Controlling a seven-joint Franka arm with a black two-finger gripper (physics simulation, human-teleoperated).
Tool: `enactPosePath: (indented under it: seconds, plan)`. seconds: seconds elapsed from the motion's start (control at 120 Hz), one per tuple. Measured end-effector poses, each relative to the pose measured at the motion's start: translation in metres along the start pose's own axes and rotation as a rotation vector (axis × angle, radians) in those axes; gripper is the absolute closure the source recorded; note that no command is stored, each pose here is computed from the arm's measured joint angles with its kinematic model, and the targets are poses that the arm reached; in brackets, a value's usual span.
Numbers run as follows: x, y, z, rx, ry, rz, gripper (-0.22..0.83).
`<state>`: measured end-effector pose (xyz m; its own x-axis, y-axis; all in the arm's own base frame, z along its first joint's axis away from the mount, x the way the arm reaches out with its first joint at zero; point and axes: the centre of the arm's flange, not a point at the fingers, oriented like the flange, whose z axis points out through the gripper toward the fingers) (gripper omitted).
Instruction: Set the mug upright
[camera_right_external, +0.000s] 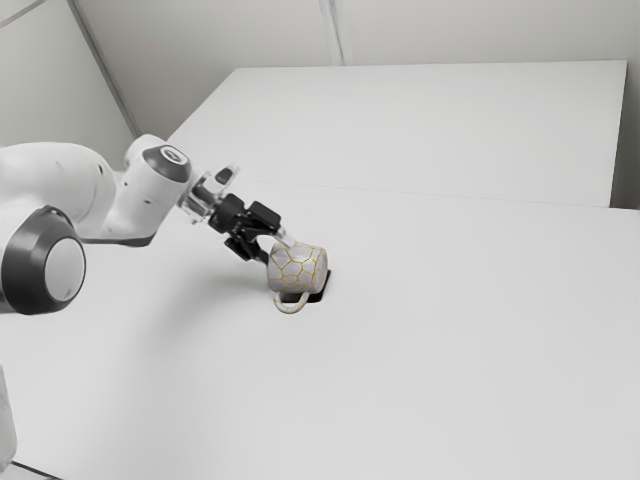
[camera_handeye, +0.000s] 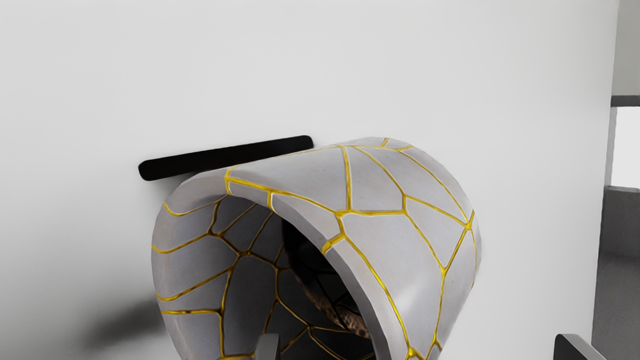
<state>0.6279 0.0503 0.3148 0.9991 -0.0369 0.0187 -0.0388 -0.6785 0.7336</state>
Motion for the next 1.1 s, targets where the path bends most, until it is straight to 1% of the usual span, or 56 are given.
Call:
enactPosePath:
  seconds: [0.133,0.192,0.3,0.392,0.442,0.517,0.592,0.717,0.933,1.0,1.1]
  plan:
    - [0.0,0.008,0.004,-0.009,0.009,0.018,0.01]
    - [-0.001,0.013,0.004,-0.012,0.012,0.024,0.05]
    - [-0.004,0.016,0.006,-0.013,0.016,0.026,0.22]
    - [-0.004,0.016,0.006,-0.012,0.02,0.024,0.42]
    - [-0.003,0.019,0.008,-0.011,0.018,0.027,0.51]
    - [-0.002,0.025,0.011,-0.012,0.016,0.036,0.61]
    - [-0.001,0.033,0.012,-0.014,0.017,0.047,0.67]
    - [0.001,0.039,0.013,-0.011,0.021,0.05,0.73]
    - [0.001,0.05,0.007,0.001,0.026,0.047,0.76]
    - [0.0,0.074,0.004,0.048,0.009,0.094,0.77]
    - [-0.013,0.122,0.008,0.215,-0.063,0.22,0.78]
